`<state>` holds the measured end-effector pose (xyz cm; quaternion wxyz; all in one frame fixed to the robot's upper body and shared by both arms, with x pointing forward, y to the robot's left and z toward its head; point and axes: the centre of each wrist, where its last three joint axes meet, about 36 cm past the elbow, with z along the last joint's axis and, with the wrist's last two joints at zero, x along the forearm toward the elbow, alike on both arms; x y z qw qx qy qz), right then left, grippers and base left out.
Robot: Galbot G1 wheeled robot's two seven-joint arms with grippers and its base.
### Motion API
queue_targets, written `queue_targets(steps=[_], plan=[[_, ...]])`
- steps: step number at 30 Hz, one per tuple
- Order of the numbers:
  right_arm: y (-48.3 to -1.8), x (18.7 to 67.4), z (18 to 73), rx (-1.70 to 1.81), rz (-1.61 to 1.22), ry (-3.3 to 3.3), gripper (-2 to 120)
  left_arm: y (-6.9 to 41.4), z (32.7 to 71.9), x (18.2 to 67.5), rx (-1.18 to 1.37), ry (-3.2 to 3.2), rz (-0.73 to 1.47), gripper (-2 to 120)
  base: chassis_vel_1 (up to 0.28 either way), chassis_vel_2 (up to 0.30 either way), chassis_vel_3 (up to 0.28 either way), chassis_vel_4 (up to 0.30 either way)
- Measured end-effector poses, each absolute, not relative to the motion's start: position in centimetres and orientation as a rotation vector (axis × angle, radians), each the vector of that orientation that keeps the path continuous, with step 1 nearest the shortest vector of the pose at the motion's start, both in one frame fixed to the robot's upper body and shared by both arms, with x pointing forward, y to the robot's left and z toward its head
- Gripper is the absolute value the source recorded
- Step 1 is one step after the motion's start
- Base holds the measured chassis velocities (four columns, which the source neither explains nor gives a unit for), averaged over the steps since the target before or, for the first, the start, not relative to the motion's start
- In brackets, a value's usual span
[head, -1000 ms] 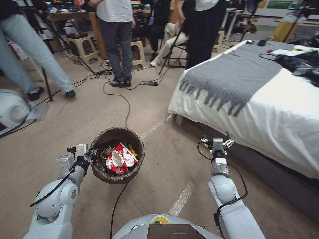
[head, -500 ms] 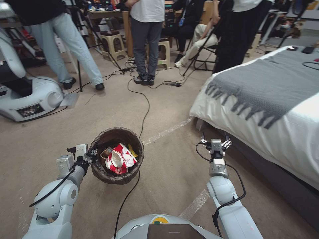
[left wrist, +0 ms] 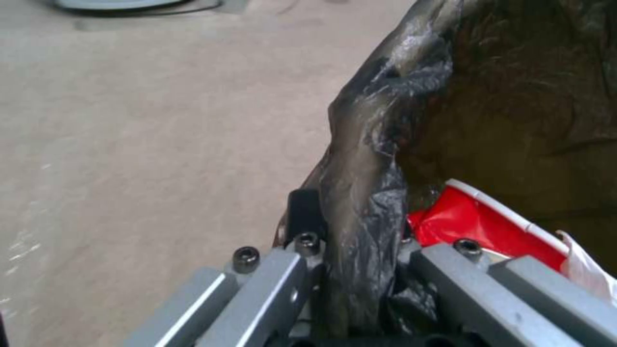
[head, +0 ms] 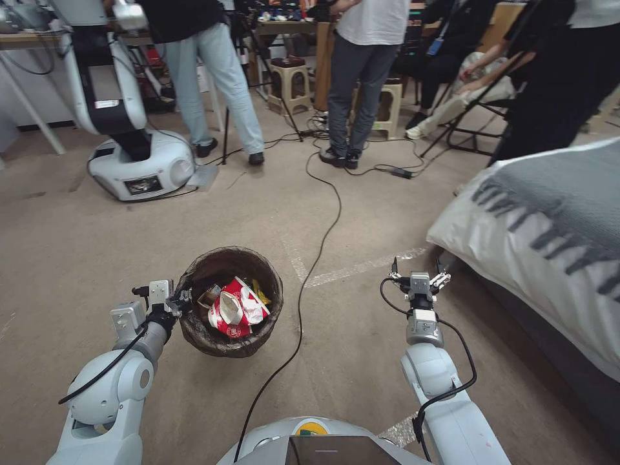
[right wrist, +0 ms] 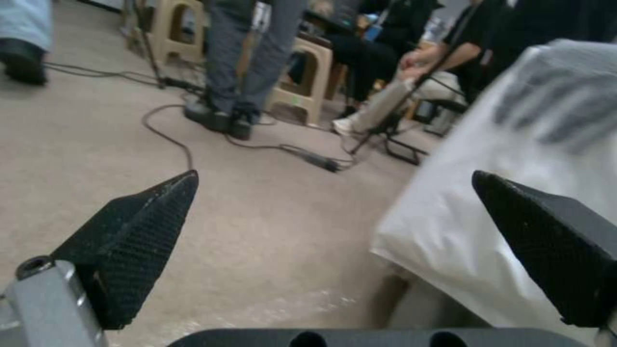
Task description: Pick up the trash bin, then pick up the garbage from the floor and place it into the trash bin.
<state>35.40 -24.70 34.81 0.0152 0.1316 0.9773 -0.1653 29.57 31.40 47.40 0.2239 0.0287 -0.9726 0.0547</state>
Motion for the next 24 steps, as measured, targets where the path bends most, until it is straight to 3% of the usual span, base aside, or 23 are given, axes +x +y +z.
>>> queue_targets(steps=[15,20,24], plan=[[-24.8,35.5,34.5,0.409,-0.519,3.047,100,30.9,48.0,29.5,0.042,-2.699,0.164,0,0.109,0.102,0.102,0.108],[-24.7,35.5,34.4,0.407,-0.517,3.051,100,30.1,49.0,29.4,-0.041,-2.680,0.285,0,0.000,0.000,0.000,0.000],[-24.7,35.5,34.4,0.406,-0.518,3.051,100,30.0,49.3,29.5,-0.039,-2.683,0.260,0,0.000,0.000,0.000,0.000]])
